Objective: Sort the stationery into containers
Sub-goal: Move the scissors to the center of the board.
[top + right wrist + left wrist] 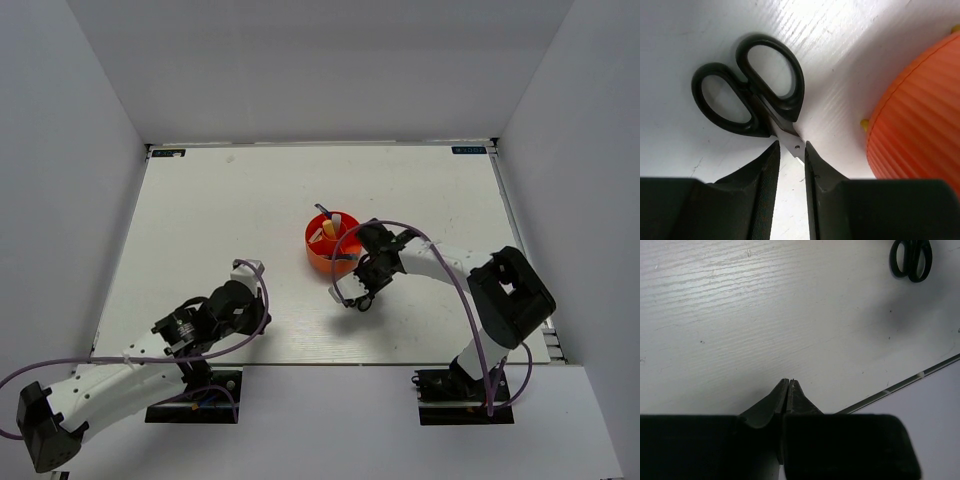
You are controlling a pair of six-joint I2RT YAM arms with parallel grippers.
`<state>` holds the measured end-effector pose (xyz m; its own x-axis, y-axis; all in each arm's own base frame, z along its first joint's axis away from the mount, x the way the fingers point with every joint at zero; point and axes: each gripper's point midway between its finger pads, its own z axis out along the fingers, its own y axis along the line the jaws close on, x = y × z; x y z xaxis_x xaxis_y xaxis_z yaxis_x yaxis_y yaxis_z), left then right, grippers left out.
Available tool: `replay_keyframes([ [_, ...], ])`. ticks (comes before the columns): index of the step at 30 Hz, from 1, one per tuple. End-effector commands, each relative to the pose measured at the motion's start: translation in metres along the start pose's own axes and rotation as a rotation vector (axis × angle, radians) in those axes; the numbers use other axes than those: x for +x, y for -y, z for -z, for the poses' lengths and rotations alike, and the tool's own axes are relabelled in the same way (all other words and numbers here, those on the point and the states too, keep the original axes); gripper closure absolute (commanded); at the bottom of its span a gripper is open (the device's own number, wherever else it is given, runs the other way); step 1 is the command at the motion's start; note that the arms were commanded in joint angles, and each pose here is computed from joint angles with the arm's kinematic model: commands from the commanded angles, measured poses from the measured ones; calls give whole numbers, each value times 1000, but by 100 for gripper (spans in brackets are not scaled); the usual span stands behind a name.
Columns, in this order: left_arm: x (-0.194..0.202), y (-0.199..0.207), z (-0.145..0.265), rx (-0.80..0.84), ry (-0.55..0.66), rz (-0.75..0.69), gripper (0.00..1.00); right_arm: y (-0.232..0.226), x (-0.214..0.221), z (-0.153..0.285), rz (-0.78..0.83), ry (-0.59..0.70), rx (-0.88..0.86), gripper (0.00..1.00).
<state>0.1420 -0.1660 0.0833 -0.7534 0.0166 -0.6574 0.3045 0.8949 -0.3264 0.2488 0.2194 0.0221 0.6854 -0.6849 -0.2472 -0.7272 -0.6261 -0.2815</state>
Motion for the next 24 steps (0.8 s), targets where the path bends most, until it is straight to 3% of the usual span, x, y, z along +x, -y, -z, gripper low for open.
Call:
replay_keyframes([
  [1, 0, -3, 3, -7, 11, 5, 84, -3, -18, 6, 43, 84, -69, 70],
  [7, 4, -3, 3, 1, 3, 11, 84, -23, -37, 10, 32, 157, -181, 70],
  [24, 6, -2, 2, 6, -5, 13, 84, -40, -42, -8, 34, 129, -218, 70],
])
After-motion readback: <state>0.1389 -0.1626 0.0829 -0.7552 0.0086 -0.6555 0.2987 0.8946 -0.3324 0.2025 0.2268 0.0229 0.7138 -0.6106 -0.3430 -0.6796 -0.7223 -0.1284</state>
